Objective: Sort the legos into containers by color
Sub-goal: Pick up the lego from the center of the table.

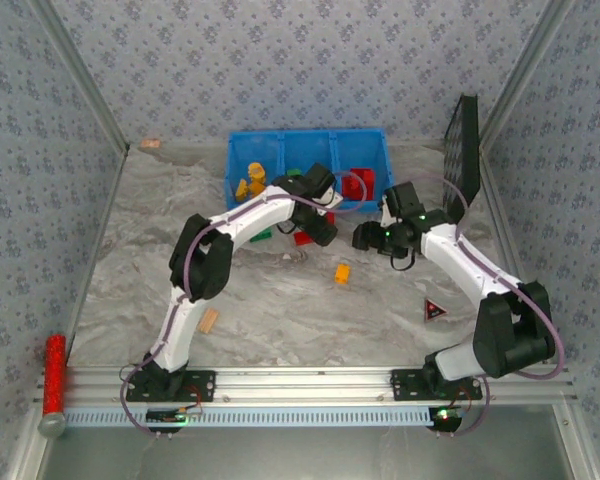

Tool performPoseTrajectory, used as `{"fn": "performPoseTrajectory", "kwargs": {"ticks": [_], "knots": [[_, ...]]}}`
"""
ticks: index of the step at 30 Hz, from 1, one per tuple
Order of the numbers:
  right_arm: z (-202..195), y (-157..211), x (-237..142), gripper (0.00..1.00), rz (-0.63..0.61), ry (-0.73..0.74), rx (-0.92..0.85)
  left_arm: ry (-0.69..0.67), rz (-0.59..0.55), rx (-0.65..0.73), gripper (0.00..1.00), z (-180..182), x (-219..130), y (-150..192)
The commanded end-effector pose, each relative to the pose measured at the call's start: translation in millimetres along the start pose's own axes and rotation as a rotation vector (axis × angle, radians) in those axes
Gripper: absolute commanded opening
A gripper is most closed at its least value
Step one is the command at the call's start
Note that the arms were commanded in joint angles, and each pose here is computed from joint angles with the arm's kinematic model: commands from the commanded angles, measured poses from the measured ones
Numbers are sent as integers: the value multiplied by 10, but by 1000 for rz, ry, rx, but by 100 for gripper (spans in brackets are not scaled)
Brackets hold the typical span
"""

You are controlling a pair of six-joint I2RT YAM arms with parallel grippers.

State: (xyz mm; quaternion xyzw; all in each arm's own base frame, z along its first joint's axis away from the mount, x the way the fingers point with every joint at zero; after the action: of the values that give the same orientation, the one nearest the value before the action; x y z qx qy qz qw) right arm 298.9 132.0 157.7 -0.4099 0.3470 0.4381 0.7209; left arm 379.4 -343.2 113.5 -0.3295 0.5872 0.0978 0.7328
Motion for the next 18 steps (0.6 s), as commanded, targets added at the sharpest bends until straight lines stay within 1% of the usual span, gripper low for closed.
{"fn": "performPoseTrajectory", "kwargs": {"ticks": [1,5,9,14,18], "knots": [[47,47,5,70,0,-23,26,-28,-5,-80,85,72,69,-99],[59,39,-10,70,-2,-19,21,-26,-15,-132,85,83,153,-182],[73,23,-37,70,-6,-15,10,-46,4,-176,83,116,267,-190],[18,65,-48,70,13,9,12,-49,9,-223,78,116,387,-178],[-13,60,-59,70,15,21,16,-66,28,-231,74,127,466,-127]]}}
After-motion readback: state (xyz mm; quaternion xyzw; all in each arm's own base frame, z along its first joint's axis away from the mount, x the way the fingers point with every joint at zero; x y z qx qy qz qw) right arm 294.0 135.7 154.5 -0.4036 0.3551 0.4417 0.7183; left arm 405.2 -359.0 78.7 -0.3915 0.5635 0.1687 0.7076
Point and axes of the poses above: each hand's point on the last joint's axis, 136 mm out from that joint toward the fingers, its own x axis out along the fingers, its own z axis along the line the jaws close on, y = z × x, the point moved 4 cm from there along -x, back along the fingers, and after that the axes turned 9 degrees about x, right-handed, at the moved point
